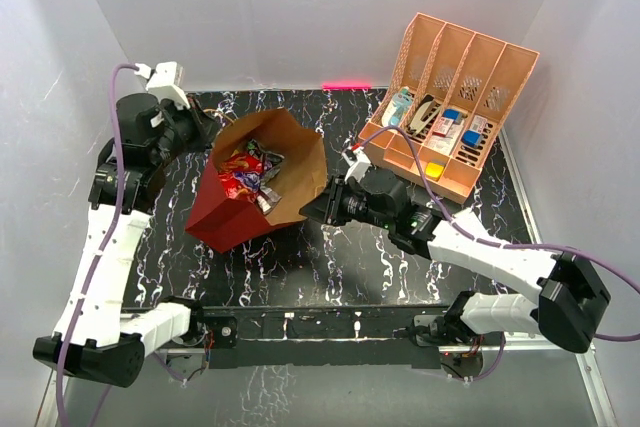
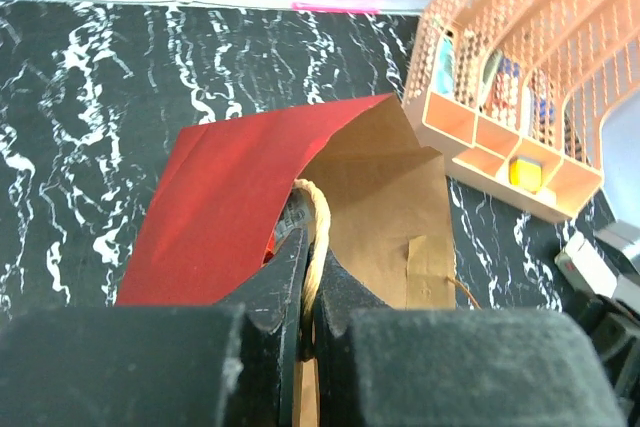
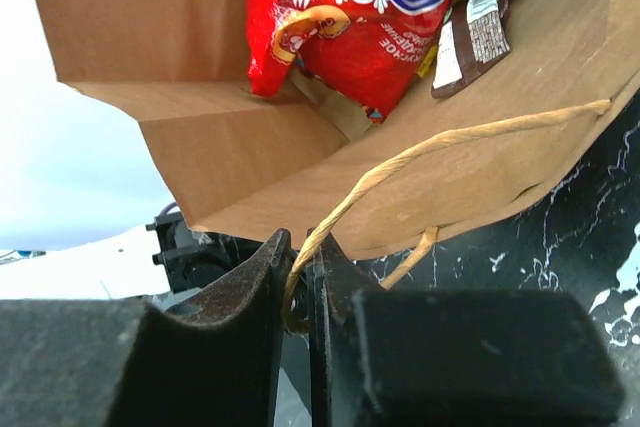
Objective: Take the snacks out of the paper bag
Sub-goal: Adjust the paper bag at the center of the board.
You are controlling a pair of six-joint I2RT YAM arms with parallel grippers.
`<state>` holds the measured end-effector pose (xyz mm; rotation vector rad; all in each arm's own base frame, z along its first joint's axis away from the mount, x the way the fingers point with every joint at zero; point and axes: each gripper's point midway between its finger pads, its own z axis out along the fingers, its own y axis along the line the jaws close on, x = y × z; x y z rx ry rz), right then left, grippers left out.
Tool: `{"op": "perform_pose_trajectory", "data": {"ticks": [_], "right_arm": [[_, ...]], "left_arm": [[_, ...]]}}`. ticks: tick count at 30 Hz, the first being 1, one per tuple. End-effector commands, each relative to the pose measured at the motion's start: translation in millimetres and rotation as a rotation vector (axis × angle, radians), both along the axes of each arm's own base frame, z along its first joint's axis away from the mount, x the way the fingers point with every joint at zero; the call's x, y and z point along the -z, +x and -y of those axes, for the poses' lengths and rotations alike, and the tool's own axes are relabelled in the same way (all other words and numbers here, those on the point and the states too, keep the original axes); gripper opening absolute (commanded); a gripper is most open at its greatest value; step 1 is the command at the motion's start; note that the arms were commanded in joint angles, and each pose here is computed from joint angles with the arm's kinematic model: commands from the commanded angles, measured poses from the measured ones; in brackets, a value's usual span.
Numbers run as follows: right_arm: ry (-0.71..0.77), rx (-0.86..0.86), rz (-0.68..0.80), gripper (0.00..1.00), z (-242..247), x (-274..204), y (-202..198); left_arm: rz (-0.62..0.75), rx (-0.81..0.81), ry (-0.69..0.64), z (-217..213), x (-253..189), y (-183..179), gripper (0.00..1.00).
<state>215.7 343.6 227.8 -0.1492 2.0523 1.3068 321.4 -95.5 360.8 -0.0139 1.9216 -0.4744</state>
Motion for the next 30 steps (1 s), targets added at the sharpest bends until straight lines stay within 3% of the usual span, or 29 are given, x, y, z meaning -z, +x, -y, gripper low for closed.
{"op": "perform_pose_trajectory", "data": {"ticks": [1, 15, 22, 26, 30], "right_arm": [[0.025, -0.030, 0.004, 0.16, 1.3, -6.8, -13.3], [0.019, -0.192, -0.015, 0.16, -71.8, 6.6, -64.5], [-0.052, -0.162, -0.011, 0.17, -63.0, 19.6, -61.2], [-0.173, -0.072, 0.015, 0.25, -31.5, 39.2, -53.6], [-0.275, 0.027, 0.021, 0.42, 6.2, 48.9, -49.1]], "left_arm": [[0.163, 0.149, 0.059, 27.3, -29.3, -11.5, 0.00], [0.217, 0.078, 0.197, 23.6, -31.1, -7.8, 0.00], [0.270, 0.184, 0.154, 37.0, -31.5, -31.0, 0.00], [0.279, 0.261, 0.103, 50.3, -18.6, -41.4, 0.00], [0.261, 0.298, 0.096, 56.3, -12.5, -43.7, 0.00]]}}
